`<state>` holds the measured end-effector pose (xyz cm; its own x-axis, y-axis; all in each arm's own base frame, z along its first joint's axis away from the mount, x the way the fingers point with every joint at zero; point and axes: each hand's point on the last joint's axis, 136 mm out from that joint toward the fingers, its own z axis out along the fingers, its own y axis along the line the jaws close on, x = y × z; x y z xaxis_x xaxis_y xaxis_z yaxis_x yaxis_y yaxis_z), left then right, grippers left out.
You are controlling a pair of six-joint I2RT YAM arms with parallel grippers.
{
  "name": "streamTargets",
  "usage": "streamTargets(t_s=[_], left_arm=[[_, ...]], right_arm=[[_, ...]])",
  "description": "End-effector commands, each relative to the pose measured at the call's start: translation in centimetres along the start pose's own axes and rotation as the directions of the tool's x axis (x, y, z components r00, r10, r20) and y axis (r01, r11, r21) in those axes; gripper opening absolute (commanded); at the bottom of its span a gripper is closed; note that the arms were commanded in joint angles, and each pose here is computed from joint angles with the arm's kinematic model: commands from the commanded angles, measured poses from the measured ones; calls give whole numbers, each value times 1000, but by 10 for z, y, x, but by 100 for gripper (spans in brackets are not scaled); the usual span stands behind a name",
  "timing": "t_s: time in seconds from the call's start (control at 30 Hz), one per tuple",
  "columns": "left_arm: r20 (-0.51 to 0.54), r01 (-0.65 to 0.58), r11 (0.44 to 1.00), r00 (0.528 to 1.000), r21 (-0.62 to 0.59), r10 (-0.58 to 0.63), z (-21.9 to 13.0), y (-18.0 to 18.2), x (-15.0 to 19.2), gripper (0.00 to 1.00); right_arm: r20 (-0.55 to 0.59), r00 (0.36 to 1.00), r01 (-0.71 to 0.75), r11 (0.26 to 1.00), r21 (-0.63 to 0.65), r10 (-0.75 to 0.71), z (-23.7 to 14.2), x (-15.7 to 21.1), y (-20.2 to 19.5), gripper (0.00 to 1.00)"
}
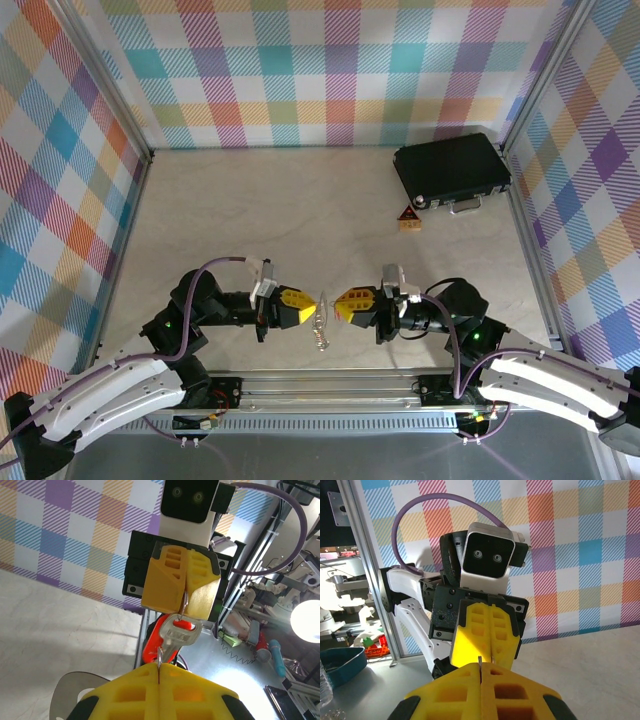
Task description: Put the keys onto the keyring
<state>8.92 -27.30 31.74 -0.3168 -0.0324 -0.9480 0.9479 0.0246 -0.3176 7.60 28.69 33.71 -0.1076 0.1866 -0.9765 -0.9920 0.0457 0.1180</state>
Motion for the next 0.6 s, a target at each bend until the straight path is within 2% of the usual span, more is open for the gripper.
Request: streamTargets(t_s=[0.0, 0.57], left_arm=[[86, -76, 996, 994, 43, 72, -2, -17, -30, 0], [91, -71, 997, 993, 10, 70, -2, -11, -29, 0]], right_arm=[[62, 997, 47, 999, 10, -47, 2, -21, 2, 0], [48, 999, 15, 999, 45, -17, 9, -18, -5, 0]])
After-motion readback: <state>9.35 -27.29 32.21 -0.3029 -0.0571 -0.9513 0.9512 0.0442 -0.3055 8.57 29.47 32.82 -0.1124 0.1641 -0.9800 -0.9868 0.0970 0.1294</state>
